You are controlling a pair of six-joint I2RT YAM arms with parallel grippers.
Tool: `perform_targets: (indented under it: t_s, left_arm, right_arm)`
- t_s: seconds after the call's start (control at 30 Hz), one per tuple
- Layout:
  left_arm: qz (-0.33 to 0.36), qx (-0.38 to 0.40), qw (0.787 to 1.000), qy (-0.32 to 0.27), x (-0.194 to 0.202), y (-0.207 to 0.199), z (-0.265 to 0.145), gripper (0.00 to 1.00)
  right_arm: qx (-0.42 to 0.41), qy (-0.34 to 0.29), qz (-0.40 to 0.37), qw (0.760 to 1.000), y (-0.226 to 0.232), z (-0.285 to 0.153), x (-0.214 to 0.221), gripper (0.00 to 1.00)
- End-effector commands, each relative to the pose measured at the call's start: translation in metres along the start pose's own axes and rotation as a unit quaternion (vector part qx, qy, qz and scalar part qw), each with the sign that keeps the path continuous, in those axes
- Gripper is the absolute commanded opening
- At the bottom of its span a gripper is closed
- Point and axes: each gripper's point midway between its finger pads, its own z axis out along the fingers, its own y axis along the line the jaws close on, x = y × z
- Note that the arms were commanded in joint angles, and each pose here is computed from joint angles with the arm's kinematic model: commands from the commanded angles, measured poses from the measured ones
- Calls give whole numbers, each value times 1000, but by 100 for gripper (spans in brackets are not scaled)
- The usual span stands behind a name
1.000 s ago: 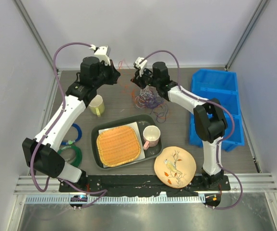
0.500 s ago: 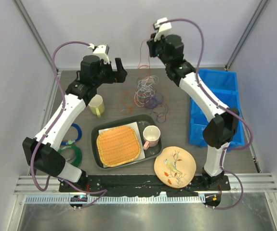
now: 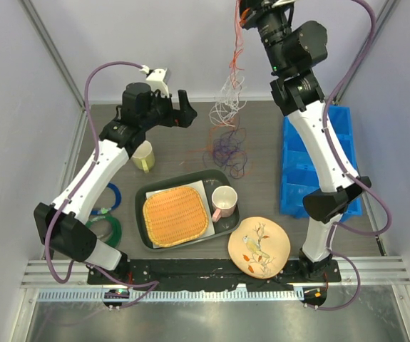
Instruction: Untangle the cables
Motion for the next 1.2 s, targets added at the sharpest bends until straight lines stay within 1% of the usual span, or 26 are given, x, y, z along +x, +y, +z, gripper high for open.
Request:
perform_targets:
  t_s: [0.0, 0.03, 0.1, 0.13, 0.17, 0.23, 0.27, 0.37, 0.43, 0.57, 0.67, 0.7, 0.73, 0.77, 0.83, 0.97, 1.07, 1.1, 1.13, 1.17]
  left_arm:
    - [33, 63, 997, -20, -13, -25, -4, 100]
    - [36, 68, 997, -18, -10, -25, -3, 100]
    - [51, 104, 993, -22, -10, -37, -6, 100]
    - [55, 116, 992, -18, -3, -40, -5, 100]
    - [60, 137, 988, -24, -4, -47, -5, 100]
    - [62, 149, 987, -22, 3, -49, -1, 100]
    - [62, 148, 987, -29, 0, -50, 2, 100]
    - [44, 123, 991, -15, 5, -39, 18, 100]
    - [43, 100, 994, -6, 9, -29, 33, 100]
    - [54, 89, 995, 3, 21, -18, 60, 100]
    - [43, 90, 995, 19, 31, -14, 81, 100]
    - [38, 85, 995, 21, 31, -12, 85, 100]
    - [37, 77, 996, 14, 22, -11, 88, 100]
    - [29, 69, 997, 30, 32, -6, 97, 100]
    - [28, 73, 996, 37, 33, -7, 101, 100]
    - [26, 91, 994, 59, 53, -8, 115, 97]
    - [26, 120, 990, 75, 67, -14, 119, 90]
    - [21, 122, 989, 80, 75, -12, 122, 84]
    - [22, 131, 989, 71, 72, -15, 124, 78]
    - [18, 133, 988, 74, 75, -15, 126, 73]
  right_arm:
    - [-8, 92, 15, 996, 1, -6, 67, 1]
    - [0, 123, 9, 992, -5, -12, 95, 1]
    - [36, 155, -3, 987, -21, -21, 121, 1]
    - [50, 183, -6, 982, -27, -29, 142, 1]
    - [50, 197, -4, 979, -28, -34, 151, 1]
    - [41, 226, 4, 973, -25, -44, 170, 1]
    - [37, 235, 9, 971, -21, -47, 175, 1]
    - [28, 257, 26, 966, -13, -60, 184, 1]
    - [8, 270, 43, 962, -3, -70, 186, 1]
    - [-23, 288, 72, 955, 13, -86, 185, 1]
    - [-31, 295, 82, 951, 18, -93, 176, 1]
    - [-37, 299, 87, 950, 21, -95, 176, 1]
    - [-41, 301, 89, 949, 23, -97, 174, 1]
    - [-43, 299, 92, 949, 25, -98, 168, 1]
    - [-48, 301, 96, 948, 28, -100, 164, 1]
    - [-55, 293, 100, 949, 31, -100, 151, 1]
    - [-52, 278, 96, 954, 30, -96, 138, 1]
    - [-50, 272, 95, 956, 30, -95, 132, 1]
    - [-47, 269, 92, 958, 29, -94, 129, 1]
    - [-46, 267, 89, 958, 28, -94, 128, 1]
